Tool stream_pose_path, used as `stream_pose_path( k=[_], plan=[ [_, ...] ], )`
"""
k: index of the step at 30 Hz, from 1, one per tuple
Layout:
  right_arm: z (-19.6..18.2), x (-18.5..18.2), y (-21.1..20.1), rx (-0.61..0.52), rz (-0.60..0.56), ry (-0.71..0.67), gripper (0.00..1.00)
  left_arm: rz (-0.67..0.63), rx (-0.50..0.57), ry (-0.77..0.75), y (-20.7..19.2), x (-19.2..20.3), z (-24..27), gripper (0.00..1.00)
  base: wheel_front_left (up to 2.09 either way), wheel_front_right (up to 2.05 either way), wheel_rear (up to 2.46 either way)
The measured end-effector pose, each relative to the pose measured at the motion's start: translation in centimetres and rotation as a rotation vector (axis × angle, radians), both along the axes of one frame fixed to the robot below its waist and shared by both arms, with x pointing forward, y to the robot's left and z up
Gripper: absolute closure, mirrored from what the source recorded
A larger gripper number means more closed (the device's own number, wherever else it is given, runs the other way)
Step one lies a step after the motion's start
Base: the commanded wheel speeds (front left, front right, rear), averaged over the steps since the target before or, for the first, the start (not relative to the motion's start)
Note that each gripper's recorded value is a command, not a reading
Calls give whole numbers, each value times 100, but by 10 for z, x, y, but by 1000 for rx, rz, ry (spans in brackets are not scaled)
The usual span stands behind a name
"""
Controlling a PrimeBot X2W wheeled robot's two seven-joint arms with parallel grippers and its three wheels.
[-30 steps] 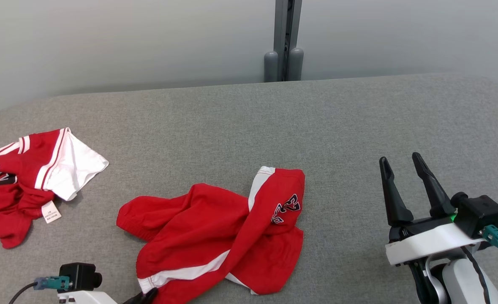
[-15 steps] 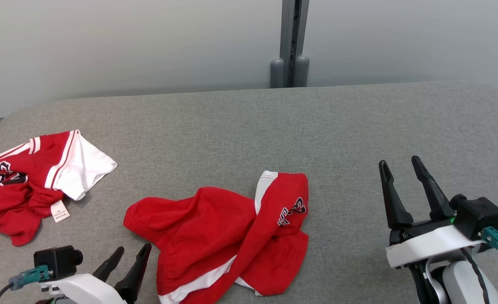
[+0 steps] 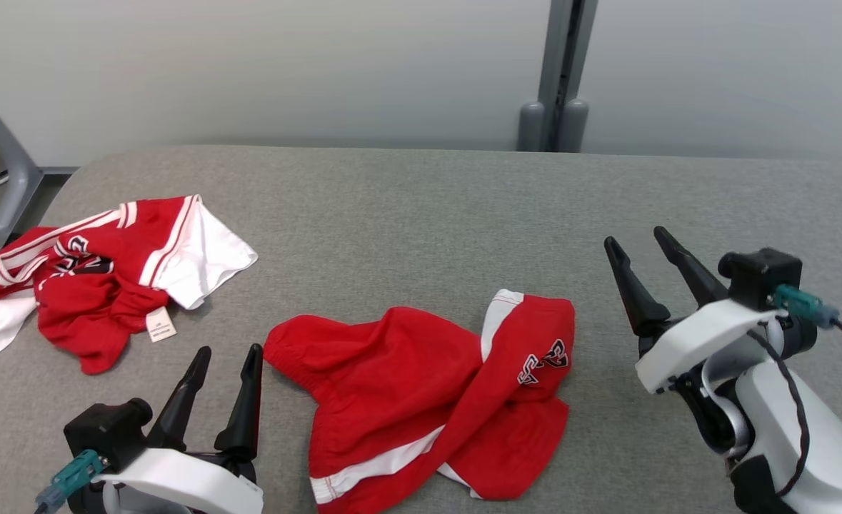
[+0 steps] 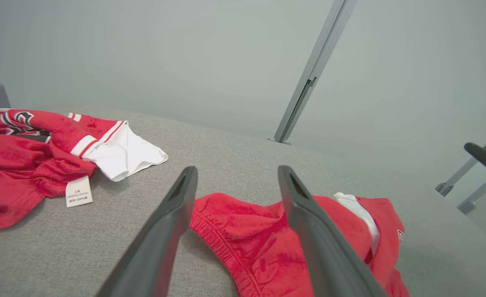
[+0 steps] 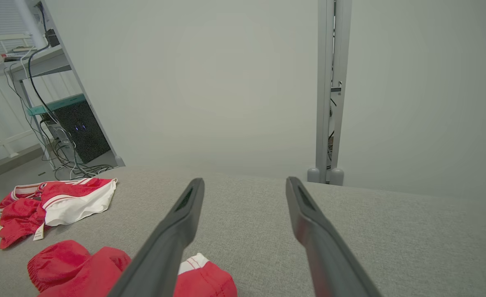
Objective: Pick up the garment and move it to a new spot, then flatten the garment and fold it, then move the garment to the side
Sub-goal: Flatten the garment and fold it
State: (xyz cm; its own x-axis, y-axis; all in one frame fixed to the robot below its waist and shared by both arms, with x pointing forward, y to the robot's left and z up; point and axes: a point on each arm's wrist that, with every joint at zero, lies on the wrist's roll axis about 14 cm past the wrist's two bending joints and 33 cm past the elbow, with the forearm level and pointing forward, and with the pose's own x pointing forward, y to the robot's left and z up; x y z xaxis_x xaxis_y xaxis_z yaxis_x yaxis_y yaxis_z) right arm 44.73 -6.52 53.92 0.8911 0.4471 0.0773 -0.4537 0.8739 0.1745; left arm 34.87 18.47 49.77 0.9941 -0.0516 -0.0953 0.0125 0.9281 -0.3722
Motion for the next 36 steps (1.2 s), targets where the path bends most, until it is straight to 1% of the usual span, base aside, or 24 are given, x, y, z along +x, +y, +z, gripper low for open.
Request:
stream_pose_path(
  k=[3,6,8,12,16,21,24,27,29,31,32,33,34,36],
  plan=[
    [-16,16,14,-33,54,130,0,36,1,-21,5,-3,-1,0,0,0,0],
    [-34,21,40,-50,149,294,0,53,-16,-8,5,-7,-8,0,0,0,0],
    [-42,28,47,-90,193,379,0,62,-22,5,6,-9,-14,0,0,0,0],
    [-67,36,52,-154,244,588,0,89,-31,16,11,-10,-20,0,0,0,0],
    [-79,47,58,-233,277,708,0,113,-39,40,15,-12,-29,0,0,0,0],
    [-113,35,65,-308,328,921,0,150,-48,63,24,-16,-37,0,0,0,0],
    [-117,31,76,-301,362,983,0,168,-47,77,30,-20,-43,0,0,0,0],
    [-117,21,94,-254,413,1040,0,177,-44,76,34,-20,-44,0,0,0,0],
    [-119,15,97,-237,434,1088,0,180,-45,79,34,-21,-45,0,0,0,0],
    [-122,9,96,-243,442,1123,0,181,-46,83,35,-22,-47,0,0,0,0],
    [-123,7,95,-248,443,1133,13,181,-46,86,35,-23,-48,0,0,0,0],
    [-124,7,94,-251,444,1133,90,181,-46,87,35,-23,-48,0,0,0,0],
    [-122,6,95,-249,448,1132,100,181,-46,87,35,-23,-48,0,0,0,0],
    [-120,4,97,-242,461,1131,100,178,-46,89,35,-23,-49,0,0,0,0]
  ],
)
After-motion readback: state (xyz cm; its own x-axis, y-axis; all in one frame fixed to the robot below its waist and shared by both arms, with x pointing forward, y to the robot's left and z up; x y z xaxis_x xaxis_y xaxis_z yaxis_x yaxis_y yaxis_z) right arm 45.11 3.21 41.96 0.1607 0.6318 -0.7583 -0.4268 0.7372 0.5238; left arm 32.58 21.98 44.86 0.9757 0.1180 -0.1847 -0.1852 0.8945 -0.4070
